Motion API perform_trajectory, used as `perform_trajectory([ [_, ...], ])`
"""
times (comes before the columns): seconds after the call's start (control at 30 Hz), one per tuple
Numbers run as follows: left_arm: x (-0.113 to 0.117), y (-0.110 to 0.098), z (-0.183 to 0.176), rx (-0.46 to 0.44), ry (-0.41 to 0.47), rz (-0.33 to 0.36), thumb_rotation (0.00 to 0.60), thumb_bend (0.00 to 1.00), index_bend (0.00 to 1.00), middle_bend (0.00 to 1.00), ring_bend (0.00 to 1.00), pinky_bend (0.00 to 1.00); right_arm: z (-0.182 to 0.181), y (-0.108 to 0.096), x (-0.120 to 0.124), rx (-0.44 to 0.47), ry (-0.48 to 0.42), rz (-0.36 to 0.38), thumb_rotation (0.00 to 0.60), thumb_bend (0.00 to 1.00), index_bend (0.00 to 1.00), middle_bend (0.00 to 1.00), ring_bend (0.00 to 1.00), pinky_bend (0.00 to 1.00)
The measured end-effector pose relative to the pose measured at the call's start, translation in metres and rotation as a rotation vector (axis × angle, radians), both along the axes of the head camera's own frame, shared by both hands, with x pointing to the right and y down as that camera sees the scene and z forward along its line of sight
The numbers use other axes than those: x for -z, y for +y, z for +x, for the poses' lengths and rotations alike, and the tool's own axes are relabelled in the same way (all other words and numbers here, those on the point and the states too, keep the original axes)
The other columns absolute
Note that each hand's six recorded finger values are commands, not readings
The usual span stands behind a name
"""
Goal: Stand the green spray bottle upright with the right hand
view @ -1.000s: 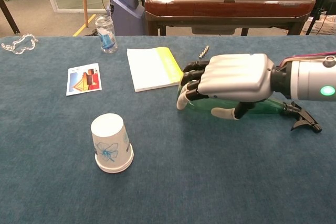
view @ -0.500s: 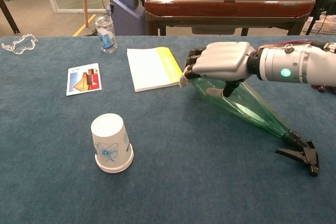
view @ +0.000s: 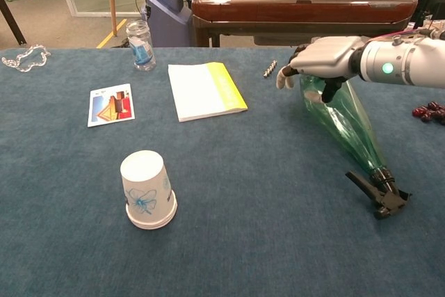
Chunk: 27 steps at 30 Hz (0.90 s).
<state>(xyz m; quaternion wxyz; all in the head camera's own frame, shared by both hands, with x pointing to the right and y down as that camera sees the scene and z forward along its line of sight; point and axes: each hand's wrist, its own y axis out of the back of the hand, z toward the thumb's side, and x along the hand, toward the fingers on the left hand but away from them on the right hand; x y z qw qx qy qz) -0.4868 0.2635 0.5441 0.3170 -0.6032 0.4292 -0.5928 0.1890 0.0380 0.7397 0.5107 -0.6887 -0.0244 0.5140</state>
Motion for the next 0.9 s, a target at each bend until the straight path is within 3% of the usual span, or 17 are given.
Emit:
perform_trajectory([
  [0.17,0.0,-0.001,0.001,-0.002,-0.001,0.001,0.6,0.39,0.19,0.05,0.06,0.05,0.01,-0.012,0.011,-0.129,-0.068,0.003,0.6,0.4,0.24,0.26,0.09,0.04],
  [0.23,0.0,-0.001,0.001,-0.002,-0.002,0.0,0.6,0.39,0.19,0.05,0.06,0.05,0.01,-0.013,0.02,-0.139,-0.1,0.019,0.6,0.31,0.24,0.25,0.09,0.04],
  [0.4,0.002,-0.002,0.002,-0.008,-0.003,0.002,0.6,0.39,0.19,0.05,0.06,0.05,0.016,-0.001,0.049,-0.133,-0.182,0.039,0.6,0.23,0.24,0.25,0.09,0.04],
  [0.63,0.0,-0.005,0.009,-0.027,-0.001,-0.004,0.6,0.39,0.19,0.05,0.06,0.05,0.051,0.033,0.086,-0.034,-0.193,0.053,0.6,0.1,0.24,0.24,0.09,0.04],
  [0.73,-0.001,-0.007,0.014,-0.038,0.002,-0.005,0.6,0.39,0.19,0.05,0.06,0.05,0.062,0.051,0.093,0.028,-0.187,0.05,0.6,0.02,0.24,0.23,0.09,0.04],
  [0.9,-0.002,-0.009,0.02,-0.053,0.007,-0.007,0.6,0.39,0.19,0.05,0.06,0.05,0.074,0.078,0.098,0.147,-0.182,0.061,0.6,0.01,0.24,0.21,0.09,0.04],
])
